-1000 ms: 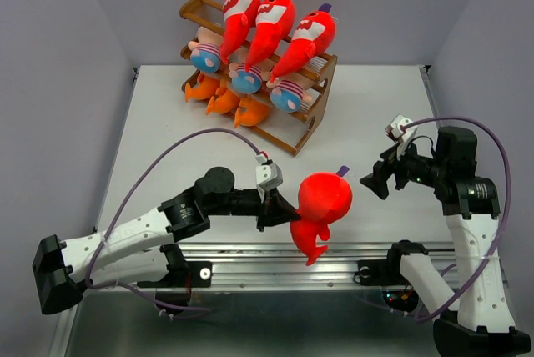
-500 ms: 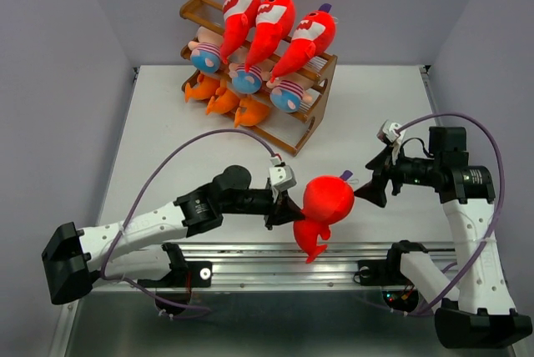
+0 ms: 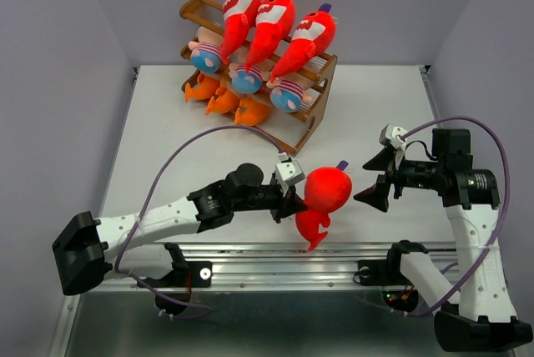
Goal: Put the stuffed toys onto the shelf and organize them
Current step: Pass the stuffed toy from the left arm to the right
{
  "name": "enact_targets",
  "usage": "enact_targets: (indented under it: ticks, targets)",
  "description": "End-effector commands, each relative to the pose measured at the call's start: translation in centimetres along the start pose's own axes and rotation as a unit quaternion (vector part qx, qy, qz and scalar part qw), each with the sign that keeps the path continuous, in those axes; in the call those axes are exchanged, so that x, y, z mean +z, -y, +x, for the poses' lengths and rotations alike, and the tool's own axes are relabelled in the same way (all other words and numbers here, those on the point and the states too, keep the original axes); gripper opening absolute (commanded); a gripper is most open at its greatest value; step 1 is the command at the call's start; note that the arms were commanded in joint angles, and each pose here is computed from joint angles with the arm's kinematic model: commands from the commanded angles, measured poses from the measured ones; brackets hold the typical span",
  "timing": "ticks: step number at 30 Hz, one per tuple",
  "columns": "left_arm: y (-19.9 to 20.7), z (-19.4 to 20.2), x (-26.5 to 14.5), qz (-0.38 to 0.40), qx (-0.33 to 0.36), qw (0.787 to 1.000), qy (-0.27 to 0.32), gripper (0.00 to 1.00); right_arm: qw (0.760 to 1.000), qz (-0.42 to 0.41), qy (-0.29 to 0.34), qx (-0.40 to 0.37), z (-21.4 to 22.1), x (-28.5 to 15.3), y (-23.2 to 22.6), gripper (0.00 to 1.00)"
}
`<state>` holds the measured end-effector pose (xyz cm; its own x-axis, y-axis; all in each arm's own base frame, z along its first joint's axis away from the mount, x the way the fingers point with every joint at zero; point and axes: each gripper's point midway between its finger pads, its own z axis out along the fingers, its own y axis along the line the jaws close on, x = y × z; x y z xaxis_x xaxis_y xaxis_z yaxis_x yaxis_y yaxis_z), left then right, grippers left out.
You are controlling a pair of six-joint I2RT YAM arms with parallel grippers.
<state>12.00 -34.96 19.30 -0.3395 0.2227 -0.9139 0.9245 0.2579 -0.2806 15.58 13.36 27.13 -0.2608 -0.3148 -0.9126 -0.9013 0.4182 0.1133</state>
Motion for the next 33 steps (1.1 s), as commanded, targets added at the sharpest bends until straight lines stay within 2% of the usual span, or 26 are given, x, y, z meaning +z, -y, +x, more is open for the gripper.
enact_targets:
  ticks: [1, 10, 15, 17, 21, 22, 24, 25, 28, 32, 33]
  targets:
    - [0.8, -4.1, 0.7, 0.014, 0.02, 0.998, 0.06, 0.0, 0.999, -0.026, 0.027, -0.006, -1.0, 0.3, -0.3, 1.0]
    - [2.0, -5.8, 1.8, 0.044, 0.019, 0.996, 0.072, 0.0, 0.999, 0.005, 0.02, 0.047, 0.5, 2.2, 3.6, 1.0]
    - [2.5, -6.3, 2.5, 0.054, 0.019, 0.996, 0.074, 0.0, 0.997, -0.013, 0.021, 0.079, 1.2, 3.0, 3.9, 0.99]
    - [2.4, -6.3, 2.9, 0.054, 0.019, 0.996, 0.073, 0.0, 0.995, -0.026, 0.024, 0.089, 1.3, 3.3, 3.7, 0.95]
    - [2.5, -6.5, 3.5, 0.058, 0.022, 0.996, 0.07, 0.0, 0.996, -0.031, 0.028, 0.083, 1.3, 3.5, 3.6, 0.73]
    - [2.4, -6.7, 3.7, 0.056, 0.023, 0.996, 0.071, 0.0, 0.995, -0.034, 0.031, 0.083, 1.3, 3.6, 3.4, 0.62]
    - [2.4, -6.8, 3.8, 0.056, 0.025, 0.996, 0.072, 0.0, 0.995, -0.038, 0.033, 0.083, 1.3, 3.6, 3.3, 0.53]
    - [2.4, -6.9, 3.8, 0.055, 0.026, 0.996, 0.073, 0.0, 0.995, -0.043, 0.036, 0.08, 1.1, 3.6, 3.1, 0.46]
    - [2.3, -7.2, 3.9, 0.051, 0.03, 0.995, 0.076, 0.0, 0.995, -0.05, 0.039, 0.077, 0.9, 3.5, 2.9, 0.34]
    - [2.0, -7.4, 3.7, 0.042, 0.034, 0.995, 0.08, 0.0, 0.994, -0.061, 0.049, 0.071, 0.2, 3.2, 2.2, 0.25]
    - [1.8, -7.3, 3.7, 0.038, 0.034, 0.995, 0.08, 0.0, 0.994, -0.062, 0.051, 0.068, 0.1, 3.1, 2.0, 0.2]
